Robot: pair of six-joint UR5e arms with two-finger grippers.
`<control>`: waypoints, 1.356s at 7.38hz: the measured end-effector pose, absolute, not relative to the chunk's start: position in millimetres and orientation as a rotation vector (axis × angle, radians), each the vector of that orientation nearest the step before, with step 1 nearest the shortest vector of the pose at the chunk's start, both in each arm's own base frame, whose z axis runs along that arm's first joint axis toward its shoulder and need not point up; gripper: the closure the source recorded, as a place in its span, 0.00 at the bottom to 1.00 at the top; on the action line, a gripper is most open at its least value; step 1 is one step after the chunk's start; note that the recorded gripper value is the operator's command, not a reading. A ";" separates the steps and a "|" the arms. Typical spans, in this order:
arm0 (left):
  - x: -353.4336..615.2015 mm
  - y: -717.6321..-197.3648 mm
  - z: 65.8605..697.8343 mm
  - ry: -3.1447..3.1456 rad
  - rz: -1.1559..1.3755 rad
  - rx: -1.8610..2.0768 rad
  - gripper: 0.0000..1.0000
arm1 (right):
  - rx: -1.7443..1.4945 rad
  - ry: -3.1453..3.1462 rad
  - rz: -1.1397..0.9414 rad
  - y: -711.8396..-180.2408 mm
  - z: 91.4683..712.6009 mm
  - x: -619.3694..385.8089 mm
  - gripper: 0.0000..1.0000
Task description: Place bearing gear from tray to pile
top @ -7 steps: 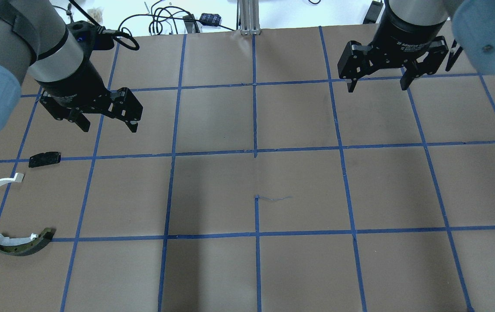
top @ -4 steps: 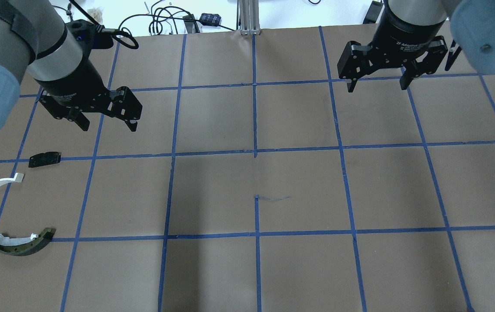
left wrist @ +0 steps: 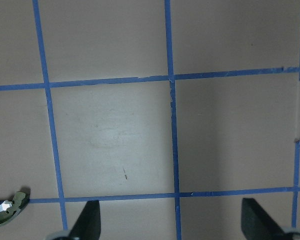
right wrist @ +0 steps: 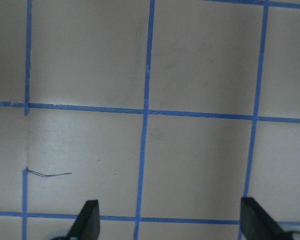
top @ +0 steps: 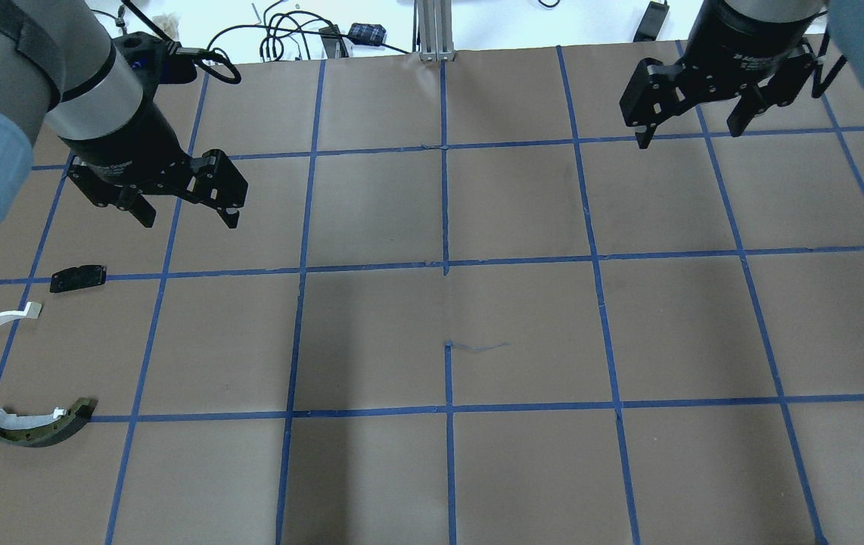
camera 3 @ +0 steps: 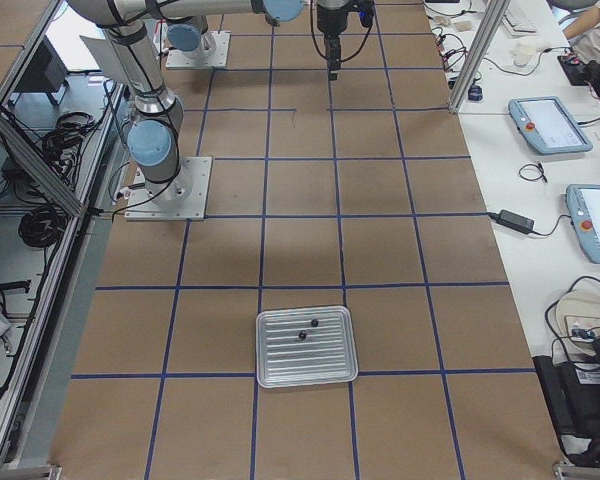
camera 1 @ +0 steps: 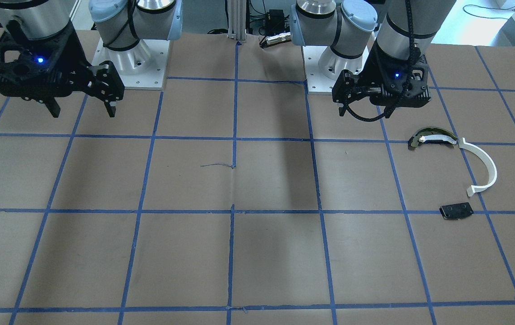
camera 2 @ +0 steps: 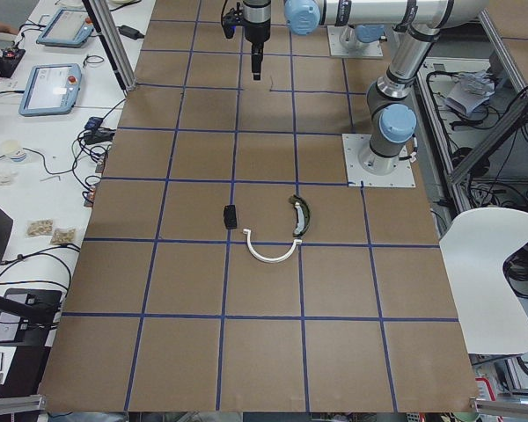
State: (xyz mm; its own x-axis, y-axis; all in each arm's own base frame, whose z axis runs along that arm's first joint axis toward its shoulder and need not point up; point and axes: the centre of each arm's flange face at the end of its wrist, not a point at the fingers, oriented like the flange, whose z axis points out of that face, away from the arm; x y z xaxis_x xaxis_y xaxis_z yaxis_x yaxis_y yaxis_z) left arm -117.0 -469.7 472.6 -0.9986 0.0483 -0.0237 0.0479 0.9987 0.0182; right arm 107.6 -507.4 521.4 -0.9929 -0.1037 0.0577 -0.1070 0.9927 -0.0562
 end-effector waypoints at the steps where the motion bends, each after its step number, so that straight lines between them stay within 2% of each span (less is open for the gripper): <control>1: -117.0 -469.8 472.8 3.116 0.027 0.075 0.00 | 0.257 -3.051 0.078 -514.0 522.9 67.0 0.00; 4: -116.3 -470.0 473.1 3.116 0.026 0.073 0.00 | 0.607 -2.956 -0.030 -521.0 509.3 -88.0 0.00; 6: -115.3 -470.3 473.3 3.114 0.025 0.070 0.00 | 0.864 -2.860 -0.028 -531.1 490.6 -160.7 0.00; 10: -115.1 -469.8 473.3 3.114 0.026 0.070 0.00 | 1.147 -2.829 -0.031 -526.2 403.6 -333.1 0.00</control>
